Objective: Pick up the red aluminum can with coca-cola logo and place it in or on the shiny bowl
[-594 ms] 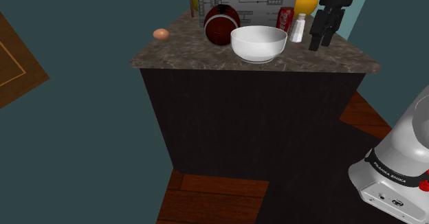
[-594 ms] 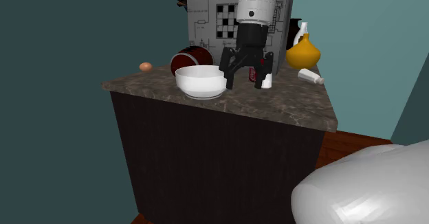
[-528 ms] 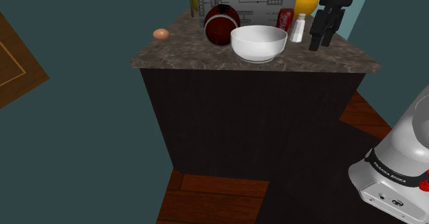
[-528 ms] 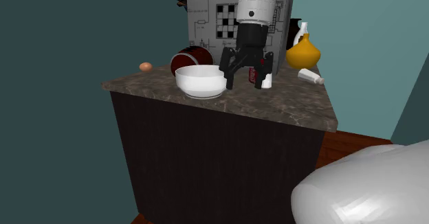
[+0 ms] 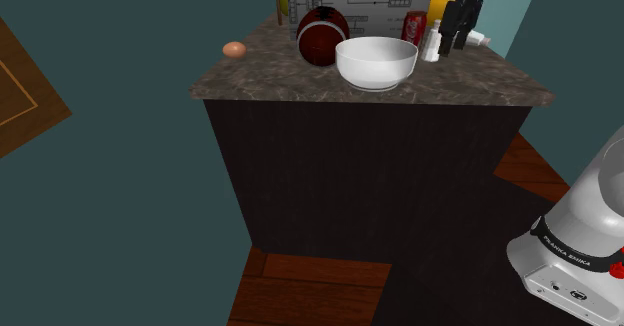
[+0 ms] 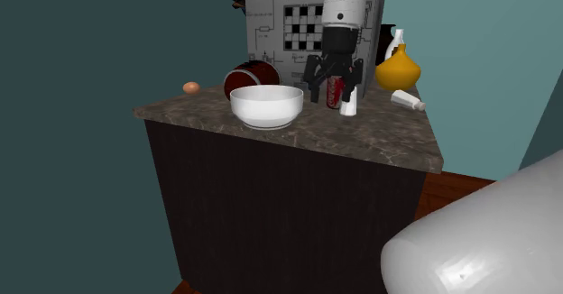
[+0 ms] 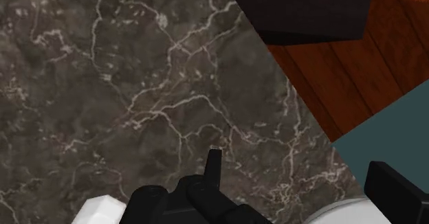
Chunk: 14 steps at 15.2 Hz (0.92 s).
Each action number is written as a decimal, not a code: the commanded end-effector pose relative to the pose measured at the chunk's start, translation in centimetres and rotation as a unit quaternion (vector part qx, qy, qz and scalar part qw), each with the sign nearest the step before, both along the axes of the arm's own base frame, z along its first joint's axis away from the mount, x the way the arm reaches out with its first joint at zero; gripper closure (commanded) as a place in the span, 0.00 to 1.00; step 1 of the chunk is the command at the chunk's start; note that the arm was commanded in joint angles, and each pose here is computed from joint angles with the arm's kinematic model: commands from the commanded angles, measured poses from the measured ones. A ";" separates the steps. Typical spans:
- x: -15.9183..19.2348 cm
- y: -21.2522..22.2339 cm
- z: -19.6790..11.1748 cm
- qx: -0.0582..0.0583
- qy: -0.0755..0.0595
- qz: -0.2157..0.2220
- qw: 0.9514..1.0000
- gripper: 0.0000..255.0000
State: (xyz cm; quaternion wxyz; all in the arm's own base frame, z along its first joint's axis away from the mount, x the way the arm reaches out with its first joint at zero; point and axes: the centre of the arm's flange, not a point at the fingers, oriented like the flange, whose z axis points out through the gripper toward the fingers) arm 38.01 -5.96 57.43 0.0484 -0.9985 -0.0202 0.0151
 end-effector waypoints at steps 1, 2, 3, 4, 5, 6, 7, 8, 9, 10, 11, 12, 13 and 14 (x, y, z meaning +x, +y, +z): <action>1.6 -1.7 0.5 -0.005 -0.003 0.007 1.000 0.00; 2.5 -2.6 0.7 -0.007 -0.005 0.010 1.000 0.00; 3.4 -3.4 0.9 -0.010 -0.006 0.013 1.000 0.00; 4.2 -4.3 1.1 -0.012 -0.008 0.016 1.000 0.00; 5.1 -5.1 1.3 -0.014 -0.009 0.019 1.000 0.00; 6.0 -6.0 1.5 -0.017 -0.011 0.022 1.000 0.00; 6.9 -6.8 1.7 -0.019 -0.012 0.025 0.999 0.00; 7.8 -7.6 2.0 -0.021 -0.014 0.028 0.999 0.00; 8.7 -8.4 2.2 -0.024 -0.015 0.031 0.999 0.00; 9.6 -9.3 2.4 -0.026 -0.017 0.034 0.999 0.00; 10.5 -10.1 2.7 -0.028 -0.018 0.037 0.999 0.00; 11.4 -10.9 3.0 -0.031 -0.020 0.041 0.999 0.00; 12.4 -11.7 3.2 -0.033 -0.021 0.044 0.998 0.00; 13.3 -12.4 3.5 -0.035 -0.023 0.047 0.998 0.00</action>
